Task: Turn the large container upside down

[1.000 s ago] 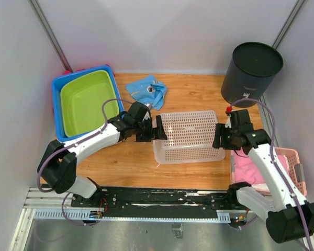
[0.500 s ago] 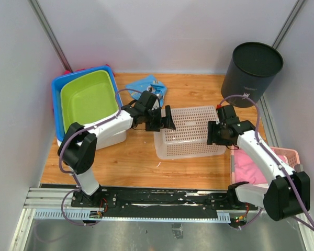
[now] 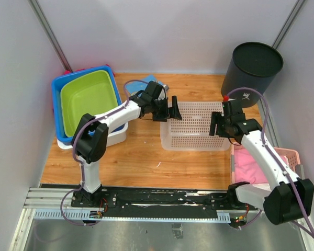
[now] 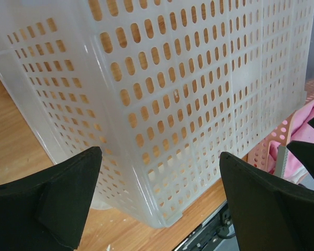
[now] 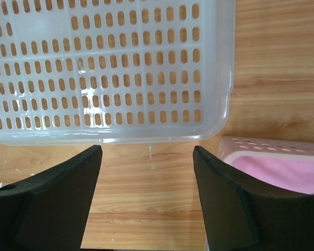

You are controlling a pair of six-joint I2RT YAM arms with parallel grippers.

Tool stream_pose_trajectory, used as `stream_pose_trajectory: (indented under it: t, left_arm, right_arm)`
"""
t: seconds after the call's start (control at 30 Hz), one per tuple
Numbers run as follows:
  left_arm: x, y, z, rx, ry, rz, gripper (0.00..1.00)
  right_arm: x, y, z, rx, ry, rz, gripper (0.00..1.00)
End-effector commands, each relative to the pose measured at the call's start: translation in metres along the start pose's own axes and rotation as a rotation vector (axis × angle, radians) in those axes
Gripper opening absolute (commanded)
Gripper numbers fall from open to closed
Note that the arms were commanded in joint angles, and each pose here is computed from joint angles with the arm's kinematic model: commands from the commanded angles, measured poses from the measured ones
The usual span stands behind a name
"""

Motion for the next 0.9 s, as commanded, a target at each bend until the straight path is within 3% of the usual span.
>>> stream_pose_trajectory:
  t: [0.0, 0.2, 0.5, 0.87]
  left_arm:
    - [-0.013, -0.016, -0.009, 0.098, -0.028, 0.019, 0.99]
    - [-0.023, -0.032, -0.018, 0.162, -0.004, 0.031, 0.99]
    - [-0.025, -0.049, -0.032, 0.217, 0.008, 0.038, 0.99]
    - [-0.023, -0.093, -0.086, 0.334, -0.020, 0.076, 0.99]
  right_arm:
    - [-0.019, 0.023, -0.019, 0.040, -0.059, -0.099, 0.74]
    - [-0.030, 0.045, -0.047, 0.022, -0.191, -0.148, 0.75]
    - [-0.021, 0.053, -0.059, 0.056, -0.225, -0.139, 0.75]
    - [-0.015, 0.089, -0.059, 0.060, -0.264, -0.192, 0.75]
Point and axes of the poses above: each gripper's point midway between its finger pads, its own y axis back along the fingers, its own z axis along the line the jaws close on, x = y × z, the point moved 8 cm from there along y, back along the fingers, and after that the axes turned 7 degrees about -y, right-handed, at the moved point
